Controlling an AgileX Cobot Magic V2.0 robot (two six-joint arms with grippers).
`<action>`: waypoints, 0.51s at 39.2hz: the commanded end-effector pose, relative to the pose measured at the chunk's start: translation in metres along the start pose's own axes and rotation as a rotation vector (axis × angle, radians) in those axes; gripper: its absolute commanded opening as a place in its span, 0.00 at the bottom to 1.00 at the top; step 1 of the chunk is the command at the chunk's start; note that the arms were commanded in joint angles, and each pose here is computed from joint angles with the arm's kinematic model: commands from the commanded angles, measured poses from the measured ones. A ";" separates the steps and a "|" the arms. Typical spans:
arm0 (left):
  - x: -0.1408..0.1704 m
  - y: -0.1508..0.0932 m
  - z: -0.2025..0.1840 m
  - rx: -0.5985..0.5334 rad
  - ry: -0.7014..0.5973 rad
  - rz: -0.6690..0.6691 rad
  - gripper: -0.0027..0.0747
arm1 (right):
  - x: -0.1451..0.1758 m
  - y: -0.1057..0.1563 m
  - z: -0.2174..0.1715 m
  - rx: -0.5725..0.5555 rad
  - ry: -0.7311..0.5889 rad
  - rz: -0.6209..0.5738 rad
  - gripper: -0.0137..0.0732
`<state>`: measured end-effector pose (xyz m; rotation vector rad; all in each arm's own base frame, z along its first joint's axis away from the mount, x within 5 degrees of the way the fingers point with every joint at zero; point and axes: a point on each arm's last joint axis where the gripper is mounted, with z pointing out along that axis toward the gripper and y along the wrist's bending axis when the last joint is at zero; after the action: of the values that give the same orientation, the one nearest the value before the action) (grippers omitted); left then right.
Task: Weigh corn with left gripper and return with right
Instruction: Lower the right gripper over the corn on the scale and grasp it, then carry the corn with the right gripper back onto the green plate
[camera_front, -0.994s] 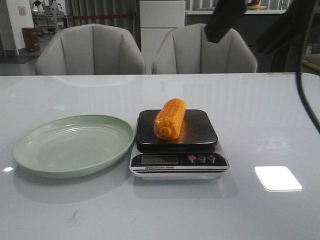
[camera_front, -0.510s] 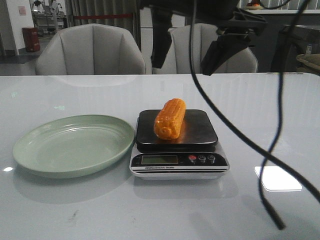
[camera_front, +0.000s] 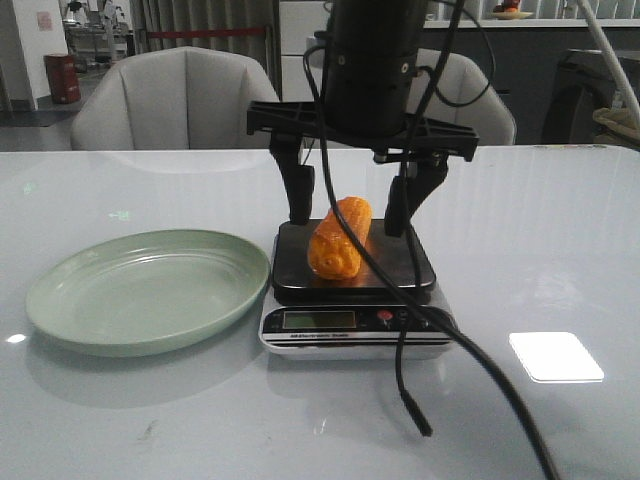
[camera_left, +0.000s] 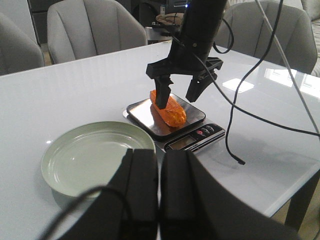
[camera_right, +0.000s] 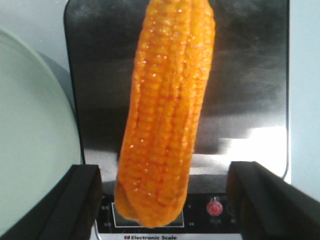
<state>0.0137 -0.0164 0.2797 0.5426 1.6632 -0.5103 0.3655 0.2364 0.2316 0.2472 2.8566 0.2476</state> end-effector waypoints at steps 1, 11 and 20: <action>-0.013 0.000 -0.008 0.001 -0.115 -0.002 0.20 | -0.009 0.007 -0.023 -0.045 -0.073 0.020 0.85; -0.013 0.000 -0.008 0.001 -0.115 -0.002 0.20 | -0.009 0.007 -0.016 -0.038 -0.064 0.020 0.45; -0.013 0.000 -0.008 0.001 -0.115 -0.002 0.20 | -0.004 0.026 -0.025 -0.120 -0.067 0.016 0.33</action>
<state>0.0137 -0.0164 0.2797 0.5426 1.6632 -0.5103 0.3708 0.2466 0.2189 0.2814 2.8755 0.2513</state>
